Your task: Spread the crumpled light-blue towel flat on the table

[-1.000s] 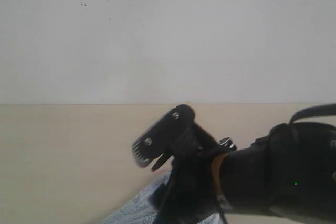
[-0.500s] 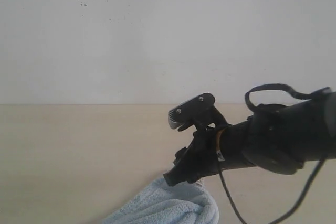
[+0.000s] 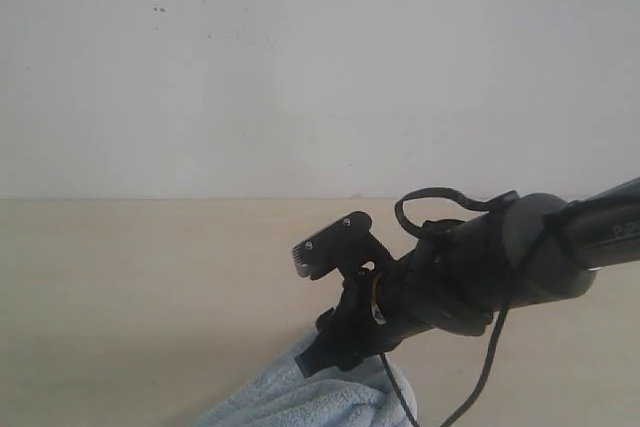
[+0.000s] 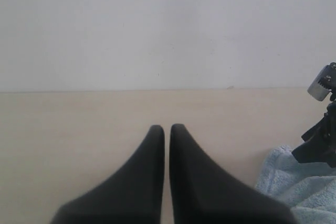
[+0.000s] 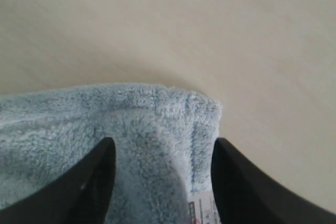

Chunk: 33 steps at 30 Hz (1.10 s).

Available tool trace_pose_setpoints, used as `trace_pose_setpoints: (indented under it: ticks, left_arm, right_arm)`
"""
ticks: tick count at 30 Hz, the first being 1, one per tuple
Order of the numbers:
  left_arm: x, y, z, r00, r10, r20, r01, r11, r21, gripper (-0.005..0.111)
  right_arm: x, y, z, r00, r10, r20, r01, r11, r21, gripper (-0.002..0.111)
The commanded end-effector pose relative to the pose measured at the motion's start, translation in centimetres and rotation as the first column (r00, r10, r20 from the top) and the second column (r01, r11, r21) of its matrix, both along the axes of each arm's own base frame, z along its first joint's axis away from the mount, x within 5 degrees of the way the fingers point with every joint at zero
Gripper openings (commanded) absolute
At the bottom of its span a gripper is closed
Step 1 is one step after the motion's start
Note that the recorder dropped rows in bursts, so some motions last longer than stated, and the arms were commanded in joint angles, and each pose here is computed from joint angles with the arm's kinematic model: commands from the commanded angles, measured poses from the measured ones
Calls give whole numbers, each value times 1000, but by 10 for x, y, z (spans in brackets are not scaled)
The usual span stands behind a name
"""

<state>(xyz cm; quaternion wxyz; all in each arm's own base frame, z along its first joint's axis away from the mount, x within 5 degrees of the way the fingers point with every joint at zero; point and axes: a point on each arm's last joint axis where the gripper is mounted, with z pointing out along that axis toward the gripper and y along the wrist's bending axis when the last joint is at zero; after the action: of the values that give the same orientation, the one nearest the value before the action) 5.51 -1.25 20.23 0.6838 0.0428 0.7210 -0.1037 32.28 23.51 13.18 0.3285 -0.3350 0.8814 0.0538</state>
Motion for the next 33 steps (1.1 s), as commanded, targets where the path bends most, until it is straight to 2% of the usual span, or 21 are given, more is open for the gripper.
trace_pose_setpoints:
  ticks: [1,9,11,13,19,26,29,33]
  left_arm:
    - [0,0,0,1000,-7,8,7,1000,3,4]
    - [0,0,0,1000,-7,8,7,1000,3,4]
    - [0,0,0,1000,-7,8,7,1000,3,4]
    - [0,0,0,1000,-7,8,7,1000,3,4]
    - [0,0,0,1000,-7,8,7,1000,3,4]
    - [0,0,0,1000,-7,8,7,1000,3,4]
    - [0,0,0,1000,-7,8,7,1000,3,4]
    - [0,0,0,1000,-7,8,7,1000,6,4]
  right_arm:
    - [0,-1,-6,1000,0,-16,-1,1000,-31,52]
    - [0,0,-27,998,35,-44,-39,996,-77,52]
    - [0,0,-31,998,51,-47,-55,995,-86,49]
    - [0,1,-34,997,57,-49,-62,994,-87,40]
    - [0,-1,-36,997,44,-61,-50,994,-98,0]
    - [2,-13,1,1000,-15,-19,12,993,-116,0]
    - [9,-29,24,998,-57,25,59,993,-100,0]
    - [18,-65,58,981,-183,67,188,979,-84,0]
